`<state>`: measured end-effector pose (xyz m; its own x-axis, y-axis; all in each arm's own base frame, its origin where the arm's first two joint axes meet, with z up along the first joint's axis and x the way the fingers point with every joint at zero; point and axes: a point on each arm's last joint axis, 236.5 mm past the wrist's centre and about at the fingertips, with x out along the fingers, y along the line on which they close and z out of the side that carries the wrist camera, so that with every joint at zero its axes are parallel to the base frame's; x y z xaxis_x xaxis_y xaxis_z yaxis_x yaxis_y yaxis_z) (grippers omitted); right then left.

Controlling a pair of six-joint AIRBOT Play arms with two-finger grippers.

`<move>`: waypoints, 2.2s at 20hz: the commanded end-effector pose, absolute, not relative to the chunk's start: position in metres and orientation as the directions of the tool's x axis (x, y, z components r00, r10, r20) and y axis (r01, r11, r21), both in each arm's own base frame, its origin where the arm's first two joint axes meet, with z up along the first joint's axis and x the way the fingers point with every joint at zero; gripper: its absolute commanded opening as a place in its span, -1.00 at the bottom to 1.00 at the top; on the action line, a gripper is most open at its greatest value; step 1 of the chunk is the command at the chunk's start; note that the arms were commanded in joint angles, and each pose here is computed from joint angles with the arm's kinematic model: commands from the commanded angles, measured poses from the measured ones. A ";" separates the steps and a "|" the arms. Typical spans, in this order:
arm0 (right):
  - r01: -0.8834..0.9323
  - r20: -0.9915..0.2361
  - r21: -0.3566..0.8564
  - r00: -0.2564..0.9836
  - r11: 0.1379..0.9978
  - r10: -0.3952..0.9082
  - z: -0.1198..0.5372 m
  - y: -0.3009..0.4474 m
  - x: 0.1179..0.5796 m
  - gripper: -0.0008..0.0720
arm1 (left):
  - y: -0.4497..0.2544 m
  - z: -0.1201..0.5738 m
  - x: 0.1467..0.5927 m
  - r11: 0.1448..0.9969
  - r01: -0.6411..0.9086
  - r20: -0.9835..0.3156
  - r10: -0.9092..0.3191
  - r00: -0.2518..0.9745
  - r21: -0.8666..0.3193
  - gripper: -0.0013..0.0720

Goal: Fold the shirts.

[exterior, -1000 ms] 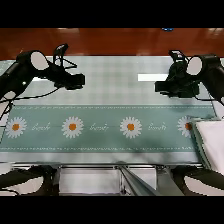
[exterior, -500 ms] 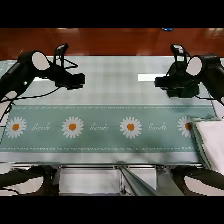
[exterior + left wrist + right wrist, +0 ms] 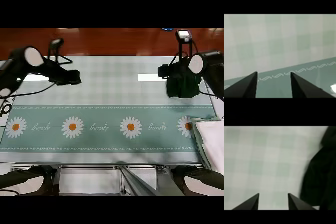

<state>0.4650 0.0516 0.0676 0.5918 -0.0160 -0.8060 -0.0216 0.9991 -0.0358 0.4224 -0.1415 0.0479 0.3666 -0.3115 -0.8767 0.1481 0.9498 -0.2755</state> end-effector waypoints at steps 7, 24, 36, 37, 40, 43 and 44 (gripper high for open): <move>0.311 -0.862 -0.083 0.454 0.947 -0.224 0.032 -0.126 0.461 0.17 | -0.102 0.081 0.356 0.962 0.134 -0.861 -0.273 0.428 -0.239 0.42; 0.064 -0.773 0.113 0.633 0.992 0.047 0.122 -0.070 0.490 -0.89 | -0.008 0.140 0.389 0.952 -0.118 -0.663 -0.106 0.741 -0.284 0.42; -0.351 -0.174 0.157 0.910 0.923 0.376 0.447 0.062 0.371 -0.90 | -0.040 0.161 0.295 0.923 -0.046 -0.599 -0.210 0.773 -0.383 0.42; -0.402 -0.162 0.145 0.892 0.904 0.423 0.452 0.083 0.360 -0.90 | -0.043 0.157 0.292 0.918 -0.045 -0.600 -0.220 0.769 -0.394 0.42; -0.555 -0.184 0.116 0.803 0.823 0.567 0.449 0.152 0.333 -0.90 | -0.044 0.147 0.287 0.918 -0.051 -0.620 -0.224 0.752 -0.394 0.42; -0.640 -0.265 0.107 0.719 0.761 0.643 0.425 0.210 0.319 -0.90 | -0.044 0.146 0.286 0.923 -0.040 -0.626 -0.226 0.747 -0.382 0.42; -0.671 -0.304 0.111 0.679 0.733 0.668 0.412 0.231 0.314 -0.90 | -0.044 0.146 0.286 0.926 -0.037 -0.625 -0.224 0.747 -0.376 0.42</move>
